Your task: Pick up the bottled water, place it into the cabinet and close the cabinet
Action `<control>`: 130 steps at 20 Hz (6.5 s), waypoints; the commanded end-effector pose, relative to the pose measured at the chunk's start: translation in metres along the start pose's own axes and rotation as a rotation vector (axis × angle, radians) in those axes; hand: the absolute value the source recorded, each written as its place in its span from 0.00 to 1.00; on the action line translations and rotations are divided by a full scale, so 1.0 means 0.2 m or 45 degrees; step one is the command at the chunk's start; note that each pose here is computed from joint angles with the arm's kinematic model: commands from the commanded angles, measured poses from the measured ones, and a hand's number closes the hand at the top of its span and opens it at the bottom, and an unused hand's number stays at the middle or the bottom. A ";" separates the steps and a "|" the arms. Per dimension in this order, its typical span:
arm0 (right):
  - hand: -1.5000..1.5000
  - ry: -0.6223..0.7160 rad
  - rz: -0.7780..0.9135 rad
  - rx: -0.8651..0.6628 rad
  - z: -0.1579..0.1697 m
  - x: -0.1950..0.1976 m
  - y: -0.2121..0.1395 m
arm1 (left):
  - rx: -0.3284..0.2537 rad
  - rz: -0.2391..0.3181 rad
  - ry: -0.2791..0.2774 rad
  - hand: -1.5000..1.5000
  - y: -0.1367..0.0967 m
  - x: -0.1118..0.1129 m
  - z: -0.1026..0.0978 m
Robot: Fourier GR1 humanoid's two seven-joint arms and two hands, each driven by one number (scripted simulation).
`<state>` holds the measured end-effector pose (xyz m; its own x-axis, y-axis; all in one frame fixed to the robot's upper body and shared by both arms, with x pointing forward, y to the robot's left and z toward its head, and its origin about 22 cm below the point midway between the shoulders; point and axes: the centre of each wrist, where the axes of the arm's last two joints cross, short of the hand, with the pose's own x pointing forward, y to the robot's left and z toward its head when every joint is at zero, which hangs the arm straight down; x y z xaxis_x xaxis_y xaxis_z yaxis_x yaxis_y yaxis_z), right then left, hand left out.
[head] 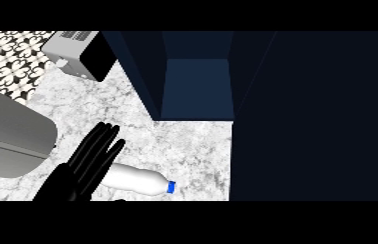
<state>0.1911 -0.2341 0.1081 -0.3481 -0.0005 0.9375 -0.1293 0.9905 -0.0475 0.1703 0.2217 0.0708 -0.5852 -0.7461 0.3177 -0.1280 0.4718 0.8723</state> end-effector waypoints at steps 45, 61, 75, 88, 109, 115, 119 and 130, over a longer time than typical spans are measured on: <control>0.00 0.035 -0.063 0.128 0.70 0.45 -0.04 | 0.230 -0.505 0.236 0.00 -1.15 0.22 0.54; 0.00 0.050 -0.042 0.103 0.79 0.46 -0.04 | 0.324 -0.526 0.248 0.00 -1.04 -0.11 0.46; 0.00 0.028 -0.037 0.103 0.84 0.46 -0.07 | 0.317 -0.384 0.223 0.00 -0.90 -0.20 0.53; 0.00 0.026 -0.012 0.143 0.86 0.46 -0.08 | 0.284 -0.225 0.142 1.00 -0.90 -0.24 0.48; 0.00 -0.024 -0.036 0.183 0.88 0.31 -0.10 | 0.779 1.184 0.538 1.00 -0.58 0.80 -0.24; 0.00 -0.037 -0.018 0.198 0.86 0.34 -0.10 | 0.725 1.445 0.470 1.00 -0.27 0.81 -0.28; 0.00 -0.036 -0.036 0.170 0.86 0.30 -0.10 | 0.690 1.532 0.394 1.00 -0.18 0.84 -0.30; 0.00 -0.024 -0.019 0.162 0.84 0.35 -0.10 | 0.585 1.614 0.313 1.00 -0.06 0.87 -0.51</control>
<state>0.0155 -0.2809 0.1014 -0.3429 -0.0031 0.9394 -0.2626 0.9604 -0.0927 0.1420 0.0435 0.1333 -0.3652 0.2161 0.9055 0.0812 0.9764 -0.2003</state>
